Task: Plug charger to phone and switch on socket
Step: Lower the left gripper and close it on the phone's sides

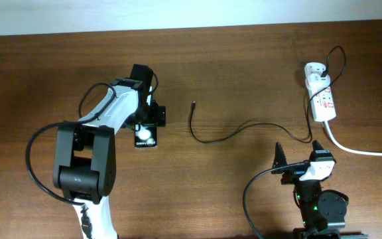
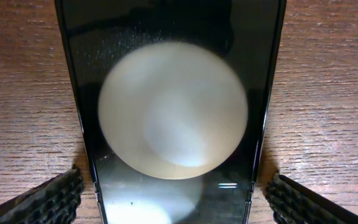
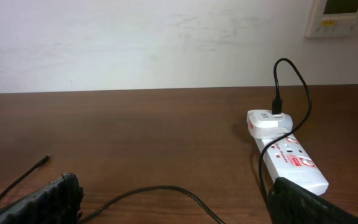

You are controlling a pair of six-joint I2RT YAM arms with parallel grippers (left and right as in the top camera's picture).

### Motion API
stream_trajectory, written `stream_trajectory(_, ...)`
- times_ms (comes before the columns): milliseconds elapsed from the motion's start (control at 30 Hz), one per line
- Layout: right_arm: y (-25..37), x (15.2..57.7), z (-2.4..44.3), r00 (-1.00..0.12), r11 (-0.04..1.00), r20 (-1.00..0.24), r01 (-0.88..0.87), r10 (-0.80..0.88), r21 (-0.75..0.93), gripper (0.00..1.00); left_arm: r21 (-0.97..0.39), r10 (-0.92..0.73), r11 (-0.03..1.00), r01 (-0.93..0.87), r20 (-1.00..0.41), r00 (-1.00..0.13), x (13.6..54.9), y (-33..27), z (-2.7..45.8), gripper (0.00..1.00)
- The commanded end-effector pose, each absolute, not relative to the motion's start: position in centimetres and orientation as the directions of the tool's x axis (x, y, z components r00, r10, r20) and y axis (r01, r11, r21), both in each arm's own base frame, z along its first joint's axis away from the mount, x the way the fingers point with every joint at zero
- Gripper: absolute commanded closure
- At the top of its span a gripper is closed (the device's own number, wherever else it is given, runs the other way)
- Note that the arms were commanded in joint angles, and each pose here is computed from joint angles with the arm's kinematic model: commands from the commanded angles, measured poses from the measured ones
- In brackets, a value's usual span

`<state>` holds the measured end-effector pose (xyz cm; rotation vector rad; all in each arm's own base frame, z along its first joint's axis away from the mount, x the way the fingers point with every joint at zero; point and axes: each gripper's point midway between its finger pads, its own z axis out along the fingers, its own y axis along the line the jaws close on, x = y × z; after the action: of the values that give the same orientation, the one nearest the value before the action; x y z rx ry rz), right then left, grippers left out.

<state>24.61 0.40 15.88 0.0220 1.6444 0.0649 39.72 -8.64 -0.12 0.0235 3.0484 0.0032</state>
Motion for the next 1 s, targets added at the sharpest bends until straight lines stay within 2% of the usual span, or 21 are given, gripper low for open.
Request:
stream_trajectory(0,0.6,24.6,15.7,-0.076,0.997,-0.995,-0.033,0.06,0.063,0.01,-0.011,0.002,1.0,0.002,-0.027,-1.0,38.7,-8.8,-2.6,0.02)
stream_trajectory(200,0.6,24.6,15.7,-0.076,0.997,-0.995,-0.033,0.06,0.063,0.01,-0.013,-0.047,0.999,-0.046,-0.031,-0.998,38.8,-8.9,-2.5,0.02)
stream_trajectory(333,0.6,24.6,15.7,-0.076,0.997,-0.995,-0.033,0.06,0.063,0.01,-0.013,-0.047,0.999,-0.047,-0.029,-0.998,38.8,-8.9,-2.5,0.13)
stream_trajectory(433,0.6,24.6,15.7,-0.076,0.997,-0.995,-0.033,0.06,0.063,0.01,-0.028,-0.047,0.999,-0.046,-0.025,-0.999,38.7,-9.1,-2.5,0.16)
stream_trajectory(967,0.6,24.6,15.7,-0.076,0.997,-0.995,-0.033,0.06,0.063,0.01,-0.019,-0.08,0.997,-0.08,0.016,-0.997,38.0,-9.0,-3.9,0.16)
